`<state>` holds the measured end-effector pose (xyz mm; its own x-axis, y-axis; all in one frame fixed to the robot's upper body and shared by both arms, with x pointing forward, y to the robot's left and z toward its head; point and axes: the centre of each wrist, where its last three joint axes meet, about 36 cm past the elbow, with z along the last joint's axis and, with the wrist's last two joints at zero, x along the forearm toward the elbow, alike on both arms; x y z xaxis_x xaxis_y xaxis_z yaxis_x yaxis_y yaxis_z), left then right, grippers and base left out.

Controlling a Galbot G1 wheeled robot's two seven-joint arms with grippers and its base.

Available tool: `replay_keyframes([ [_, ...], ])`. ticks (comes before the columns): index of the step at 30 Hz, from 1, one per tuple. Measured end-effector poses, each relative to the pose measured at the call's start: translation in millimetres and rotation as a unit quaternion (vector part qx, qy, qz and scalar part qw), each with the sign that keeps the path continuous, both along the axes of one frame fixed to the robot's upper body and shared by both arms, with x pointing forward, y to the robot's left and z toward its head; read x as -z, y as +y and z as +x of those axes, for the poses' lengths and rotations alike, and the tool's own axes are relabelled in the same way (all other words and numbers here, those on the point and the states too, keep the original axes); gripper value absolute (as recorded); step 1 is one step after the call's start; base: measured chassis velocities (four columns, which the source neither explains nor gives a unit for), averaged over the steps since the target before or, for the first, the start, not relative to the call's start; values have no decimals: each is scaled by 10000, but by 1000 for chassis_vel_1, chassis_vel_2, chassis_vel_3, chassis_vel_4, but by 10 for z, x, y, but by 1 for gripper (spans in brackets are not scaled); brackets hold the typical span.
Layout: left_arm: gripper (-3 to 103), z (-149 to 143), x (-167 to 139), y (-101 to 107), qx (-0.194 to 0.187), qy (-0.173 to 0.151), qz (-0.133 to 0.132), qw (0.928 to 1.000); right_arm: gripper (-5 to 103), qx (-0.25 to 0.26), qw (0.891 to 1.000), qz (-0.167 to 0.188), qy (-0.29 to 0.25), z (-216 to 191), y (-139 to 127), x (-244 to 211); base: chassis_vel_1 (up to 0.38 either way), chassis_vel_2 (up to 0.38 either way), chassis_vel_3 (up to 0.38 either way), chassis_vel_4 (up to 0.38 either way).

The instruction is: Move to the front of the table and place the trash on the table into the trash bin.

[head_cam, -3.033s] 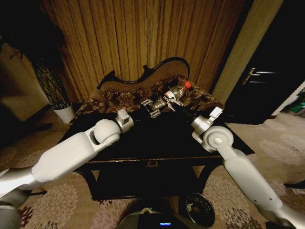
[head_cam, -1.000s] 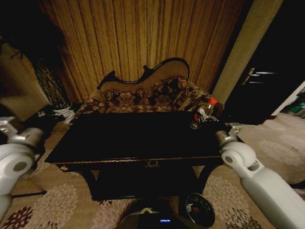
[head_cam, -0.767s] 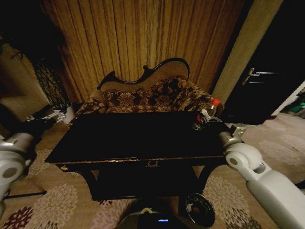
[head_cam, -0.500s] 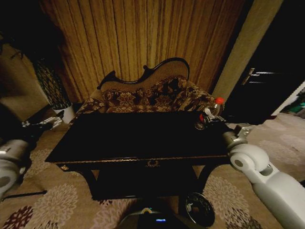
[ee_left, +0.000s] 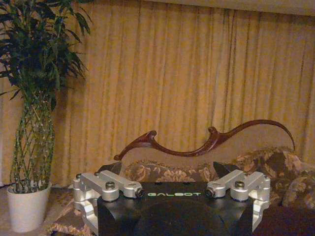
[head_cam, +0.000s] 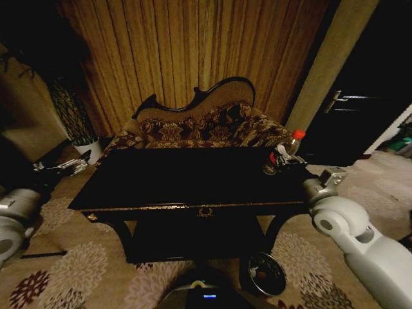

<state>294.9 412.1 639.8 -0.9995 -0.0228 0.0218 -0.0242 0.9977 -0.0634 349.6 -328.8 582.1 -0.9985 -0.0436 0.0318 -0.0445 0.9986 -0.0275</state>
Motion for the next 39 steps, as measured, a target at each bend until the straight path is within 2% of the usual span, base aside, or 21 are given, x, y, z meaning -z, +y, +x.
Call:
replay_keyframes([
  [23,100,-37,4,-18,40,-36,-1,10000,24,212,9994,89,248,-247,61,299,130,-131,-126,125],
  [26,100,-45,5,-16,23,-21,7,10000,24,384,9965,143,734,-276,-6,724,54,-38,-26,48],
  [28,100,-46,5,-16,21,-21,9,10000,24,423,9954,150,844,-281,-16,820,0,0,0,0],
  [30,100,-45,4,-15,18,-21,12,10000,24,572,9901,106,1278,-287,-51,1283,0,0,0,0],
  [31,100,-45,4,-15,18,-21,12,10000,24,572,9901,106,1278,-287,-51,1283,0,0,0,0],
  [39,100,-54,-15,-29,33,-57,29,10000,24,1175,9726,78,2005,-9,-157,2552,0,0,0,0],
])
